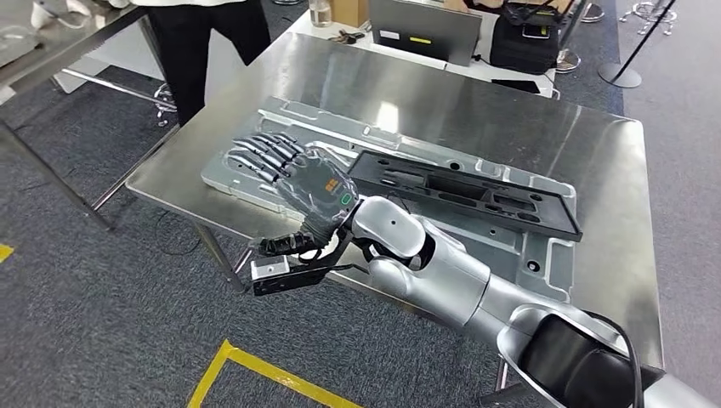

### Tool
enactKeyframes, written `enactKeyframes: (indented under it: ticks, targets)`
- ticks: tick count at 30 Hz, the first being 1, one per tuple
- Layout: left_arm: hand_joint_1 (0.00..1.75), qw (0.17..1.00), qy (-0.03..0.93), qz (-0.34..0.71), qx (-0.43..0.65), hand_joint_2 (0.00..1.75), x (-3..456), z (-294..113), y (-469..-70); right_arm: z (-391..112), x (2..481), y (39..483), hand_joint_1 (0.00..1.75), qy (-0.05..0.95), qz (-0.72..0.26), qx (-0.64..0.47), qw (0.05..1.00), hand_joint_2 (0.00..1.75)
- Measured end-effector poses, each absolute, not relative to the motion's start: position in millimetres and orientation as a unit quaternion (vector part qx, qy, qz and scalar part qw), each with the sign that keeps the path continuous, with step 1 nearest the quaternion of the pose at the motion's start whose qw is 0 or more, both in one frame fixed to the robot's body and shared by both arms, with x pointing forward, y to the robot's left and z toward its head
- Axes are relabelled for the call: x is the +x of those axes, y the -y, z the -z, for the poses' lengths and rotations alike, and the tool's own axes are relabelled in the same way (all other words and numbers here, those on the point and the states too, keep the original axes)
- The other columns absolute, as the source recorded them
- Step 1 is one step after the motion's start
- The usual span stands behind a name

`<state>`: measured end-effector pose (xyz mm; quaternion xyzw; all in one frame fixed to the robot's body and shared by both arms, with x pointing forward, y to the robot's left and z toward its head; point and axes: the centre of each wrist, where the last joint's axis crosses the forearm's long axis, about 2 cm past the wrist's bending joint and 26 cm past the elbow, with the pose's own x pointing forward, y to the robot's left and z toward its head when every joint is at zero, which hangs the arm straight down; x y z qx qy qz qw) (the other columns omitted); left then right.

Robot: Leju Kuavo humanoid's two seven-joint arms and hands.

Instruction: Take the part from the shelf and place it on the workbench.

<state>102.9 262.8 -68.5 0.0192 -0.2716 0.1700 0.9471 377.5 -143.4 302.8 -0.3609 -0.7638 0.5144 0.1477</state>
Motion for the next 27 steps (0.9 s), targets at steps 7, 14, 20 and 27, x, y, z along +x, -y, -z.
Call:
enactKeyframes:
  ticks: [7, 14, 20, 27]
  targets:
    - [0.0, 0.948, 0.274, -0.162, 0.017, 0.0, 103, 67, -258, -292, 375, 147, 0.0, 0.763, -0.521, -0.354, 0.145, 0.0]
    - [0.0, 0.948, 0.273, -0.162, 0.017, 0.0, 101, 66, -257, -293, 373, 148, 0.0, 0.767, -0.517, -0.353, 0.141, 0.0]
    - [0.0, 0.945, 0.278, -0.17, 0.014, 1.75, 105, 65, -257, -293, 372, 145, 0.0, 0.769, -0.518, -0.348, 0.138, 0.0]
    - [0.0, 0.941, 0.287, -0.179, 0.015, 1.75, 113, 64, -262, -293, 370, 141, 0.0, 0.772, -0.522, -0.339, 0.129, 0.0]
